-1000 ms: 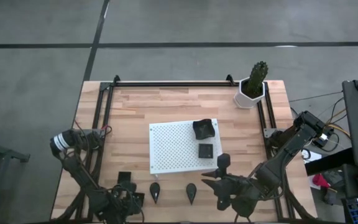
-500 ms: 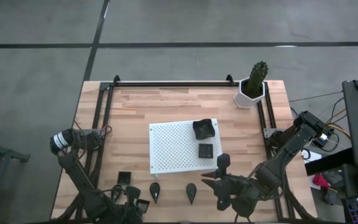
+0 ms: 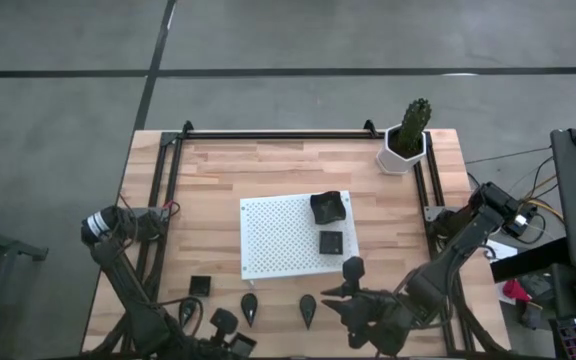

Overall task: Pick & Place Mini shaped plates
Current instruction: Stack the square plate on top of the other square plate on the shelf

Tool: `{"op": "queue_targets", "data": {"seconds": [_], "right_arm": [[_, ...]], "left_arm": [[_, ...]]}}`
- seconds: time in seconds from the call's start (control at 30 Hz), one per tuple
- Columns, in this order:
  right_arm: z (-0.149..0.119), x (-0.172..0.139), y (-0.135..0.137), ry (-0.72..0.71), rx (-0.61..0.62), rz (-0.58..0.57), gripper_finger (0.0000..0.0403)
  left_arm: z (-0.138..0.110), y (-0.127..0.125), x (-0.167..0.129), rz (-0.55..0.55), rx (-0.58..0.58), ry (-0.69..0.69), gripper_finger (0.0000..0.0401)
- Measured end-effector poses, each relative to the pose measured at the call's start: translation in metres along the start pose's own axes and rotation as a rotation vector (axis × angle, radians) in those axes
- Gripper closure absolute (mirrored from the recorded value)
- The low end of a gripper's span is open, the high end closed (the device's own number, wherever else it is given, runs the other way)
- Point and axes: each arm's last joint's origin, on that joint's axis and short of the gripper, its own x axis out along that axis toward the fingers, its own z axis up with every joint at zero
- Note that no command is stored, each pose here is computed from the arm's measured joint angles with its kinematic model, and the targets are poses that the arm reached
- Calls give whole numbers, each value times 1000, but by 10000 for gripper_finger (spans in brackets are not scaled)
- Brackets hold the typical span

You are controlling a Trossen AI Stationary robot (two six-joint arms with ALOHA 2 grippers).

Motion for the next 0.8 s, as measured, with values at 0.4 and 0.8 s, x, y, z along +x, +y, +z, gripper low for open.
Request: {"op": "queue_targets", "data": {"seconds": [0.4,0.8], "right_arm": [[6,-4,7,-66,-5,34,328],[16,-8,15,-141,-18,221,331]], "left_arm": [[10,3,3,-36,51,-63,401],[24,5,5,-130,93,-154,401]]}}
